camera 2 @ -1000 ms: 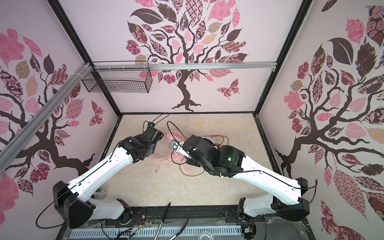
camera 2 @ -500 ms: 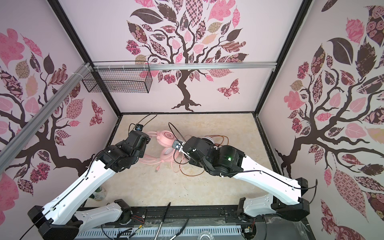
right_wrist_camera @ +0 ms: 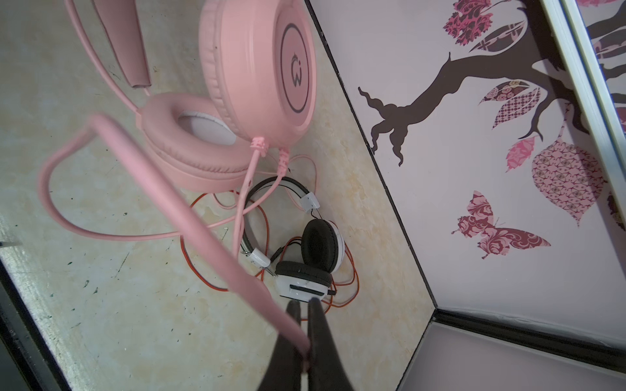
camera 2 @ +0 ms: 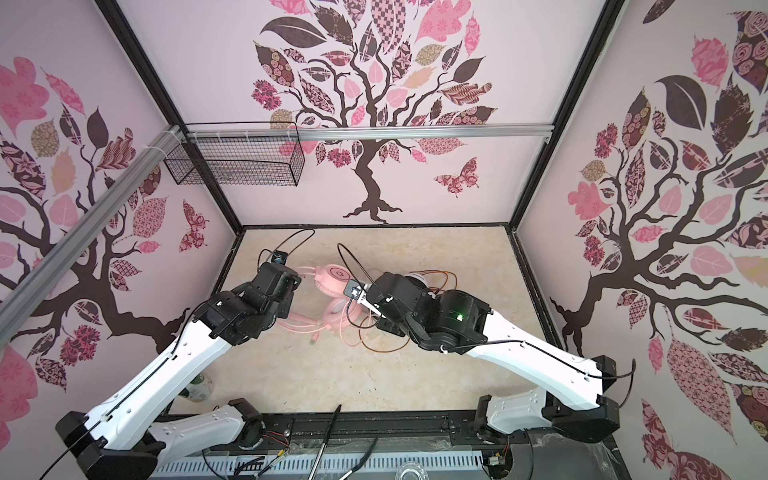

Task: Wrap the headphones

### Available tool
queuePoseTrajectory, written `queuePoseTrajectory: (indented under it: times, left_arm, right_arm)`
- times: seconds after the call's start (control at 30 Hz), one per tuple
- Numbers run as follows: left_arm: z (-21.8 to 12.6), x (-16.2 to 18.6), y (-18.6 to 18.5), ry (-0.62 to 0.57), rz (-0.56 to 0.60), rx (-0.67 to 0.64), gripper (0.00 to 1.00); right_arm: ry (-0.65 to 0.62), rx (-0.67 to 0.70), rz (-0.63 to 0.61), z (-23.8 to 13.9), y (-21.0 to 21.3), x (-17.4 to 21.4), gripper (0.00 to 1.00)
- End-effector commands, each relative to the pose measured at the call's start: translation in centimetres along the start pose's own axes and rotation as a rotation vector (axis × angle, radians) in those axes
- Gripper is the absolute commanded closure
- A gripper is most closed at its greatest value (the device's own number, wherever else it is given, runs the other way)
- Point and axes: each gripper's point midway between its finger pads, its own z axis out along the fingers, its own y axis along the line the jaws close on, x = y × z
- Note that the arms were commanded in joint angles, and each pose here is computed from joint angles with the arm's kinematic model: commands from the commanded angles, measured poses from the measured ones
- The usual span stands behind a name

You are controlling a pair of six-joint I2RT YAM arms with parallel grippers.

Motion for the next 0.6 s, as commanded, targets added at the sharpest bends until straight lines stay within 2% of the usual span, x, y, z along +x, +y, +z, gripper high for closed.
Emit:
queuePoseTrajectory:
  times: [0.0,0.13,0.37,0.57]
  left_arm:
    - [-1.3,-0.3,-3.6,-0.049,-0.031,0.214,1.0]
    - [-2.1,1.2,-5.9,-0.036,0.003,0.291,1.0]
    - [-2.8,3.5,-10.6,0.02,0.076,0.424,1.0]
    - [-5.4,2.3,-12.9,-0.016,0.01,0.616,1.0]
  right_arm:
    - [-0.019,0.069,0.022,0.9,-2.8,-1.0,1.0]
    - [-0.058,0.08,0.112,2.0,-5.7,-2.3,1.0]
    - [-0.159,0.054,0.135,3.4,-6.6,-6.7,1.0]
    - [-0.158,0.013,0.176,6.3,-6.6,-7.1,1.0]
